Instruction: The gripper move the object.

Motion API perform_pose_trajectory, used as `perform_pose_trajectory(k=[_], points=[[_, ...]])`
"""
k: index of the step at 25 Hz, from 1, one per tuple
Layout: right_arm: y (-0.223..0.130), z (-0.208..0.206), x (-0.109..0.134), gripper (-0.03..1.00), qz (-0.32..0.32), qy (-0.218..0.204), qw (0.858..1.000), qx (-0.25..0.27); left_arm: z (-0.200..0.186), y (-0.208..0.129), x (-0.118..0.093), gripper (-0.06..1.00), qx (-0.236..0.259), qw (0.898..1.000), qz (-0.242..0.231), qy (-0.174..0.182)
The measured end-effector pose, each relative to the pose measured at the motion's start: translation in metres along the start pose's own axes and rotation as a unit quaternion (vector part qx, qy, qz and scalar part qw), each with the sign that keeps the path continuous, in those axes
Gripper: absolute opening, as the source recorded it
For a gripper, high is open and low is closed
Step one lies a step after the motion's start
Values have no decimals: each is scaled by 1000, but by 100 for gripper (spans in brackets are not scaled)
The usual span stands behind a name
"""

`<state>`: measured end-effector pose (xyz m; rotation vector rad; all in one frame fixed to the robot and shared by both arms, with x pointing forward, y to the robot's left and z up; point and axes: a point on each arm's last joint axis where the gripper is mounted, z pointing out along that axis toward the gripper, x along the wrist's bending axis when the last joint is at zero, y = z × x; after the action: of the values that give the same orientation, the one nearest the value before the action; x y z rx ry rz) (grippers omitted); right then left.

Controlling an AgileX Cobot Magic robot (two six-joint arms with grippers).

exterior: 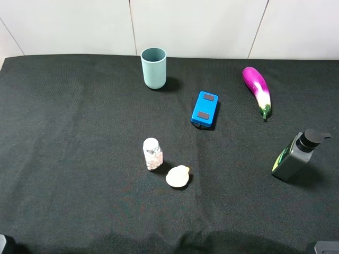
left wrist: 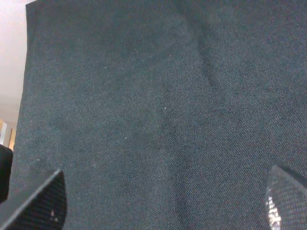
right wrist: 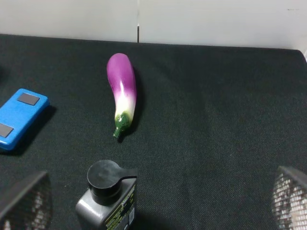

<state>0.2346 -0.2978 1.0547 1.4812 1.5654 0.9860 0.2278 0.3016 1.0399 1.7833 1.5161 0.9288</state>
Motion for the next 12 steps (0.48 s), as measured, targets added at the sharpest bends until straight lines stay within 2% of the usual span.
perform_pose_trajectory(k=[12], points=[[0, 0, 0, 69, 0, 0, 1000, 0, 0, 0, 0, 88, 0, 1000, 0, 0]])
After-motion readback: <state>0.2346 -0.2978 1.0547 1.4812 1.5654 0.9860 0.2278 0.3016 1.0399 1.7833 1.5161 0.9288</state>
